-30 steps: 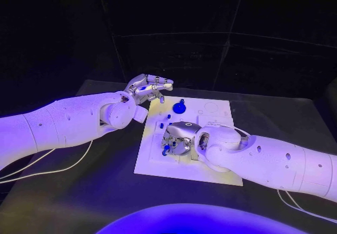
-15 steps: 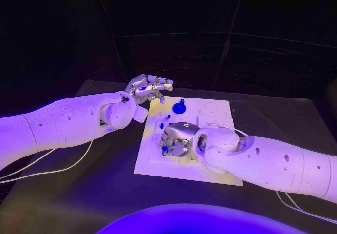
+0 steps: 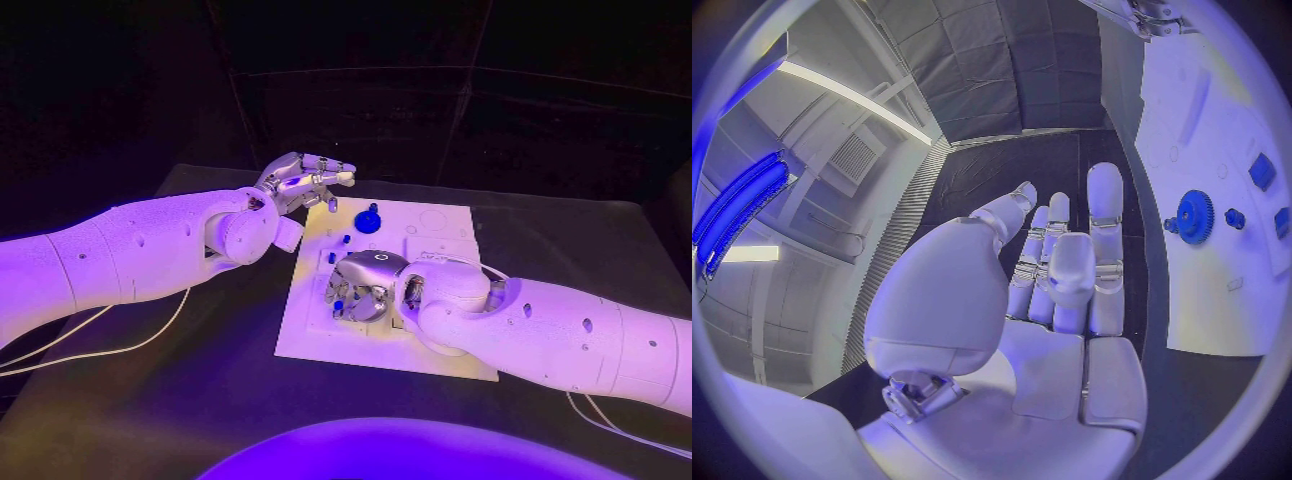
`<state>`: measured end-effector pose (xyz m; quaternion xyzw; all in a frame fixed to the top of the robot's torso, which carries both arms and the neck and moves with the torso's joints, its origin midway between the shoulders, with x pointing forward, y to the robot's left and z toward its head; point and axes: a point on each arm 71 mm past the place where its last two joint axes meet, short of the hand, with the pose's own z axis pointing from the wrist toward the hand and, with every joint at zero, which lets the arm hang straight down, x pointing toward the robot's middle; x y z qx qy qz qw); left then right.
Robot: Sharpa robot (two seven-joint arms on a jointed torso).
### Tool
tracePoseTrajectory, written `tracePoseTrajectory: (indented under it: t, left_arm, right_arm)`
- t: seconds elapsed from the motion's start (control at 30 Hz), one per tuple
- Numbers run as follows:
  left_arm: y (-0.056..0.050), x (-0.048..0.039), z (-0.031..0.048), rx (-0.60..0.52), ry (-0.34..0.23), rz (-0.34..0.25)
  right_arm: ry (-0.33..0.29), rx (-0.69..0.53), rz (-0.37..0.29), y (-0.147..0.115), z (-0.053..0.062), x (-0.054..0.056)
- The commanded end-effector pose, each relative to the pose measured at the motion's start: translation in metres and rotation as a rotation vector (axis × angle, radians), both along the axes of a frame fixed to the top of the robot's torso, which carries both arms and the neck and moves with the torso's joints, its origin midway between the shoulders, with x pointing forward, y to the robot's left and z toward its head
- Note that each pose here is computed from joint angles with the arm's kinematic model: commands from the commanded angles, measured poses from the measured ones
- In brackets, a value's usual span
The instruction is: Assemble the parts on the task board
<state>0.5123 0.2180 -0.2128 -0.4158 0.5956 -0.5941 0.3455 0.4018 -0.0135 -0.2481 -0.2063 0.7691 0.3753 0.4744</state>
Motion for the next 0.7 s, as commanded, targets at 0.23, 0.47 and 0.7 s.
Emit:
tracePoseTrajectory:
  t: [0.23,0.47,0.7]
  left_arm:
    - [0.0,-0.0003,0.0008,-0.007,0.001,-0.013]
    - [0.003,-0.0004,0.0007,-0.004,0.002,-0.007]
    - [0.006,-0.0002,0.0004,-0.002,0.002,-0.002]
  right_arm:
    - [-0.041,0.061,-0.008,-0.006,0.007,-0.001]
    - [-0.068,0.182,-0.031,-0.033,0.022,-0.009]
    - [0.013,0.39,-0.165,-0.083,0.058,0.009]
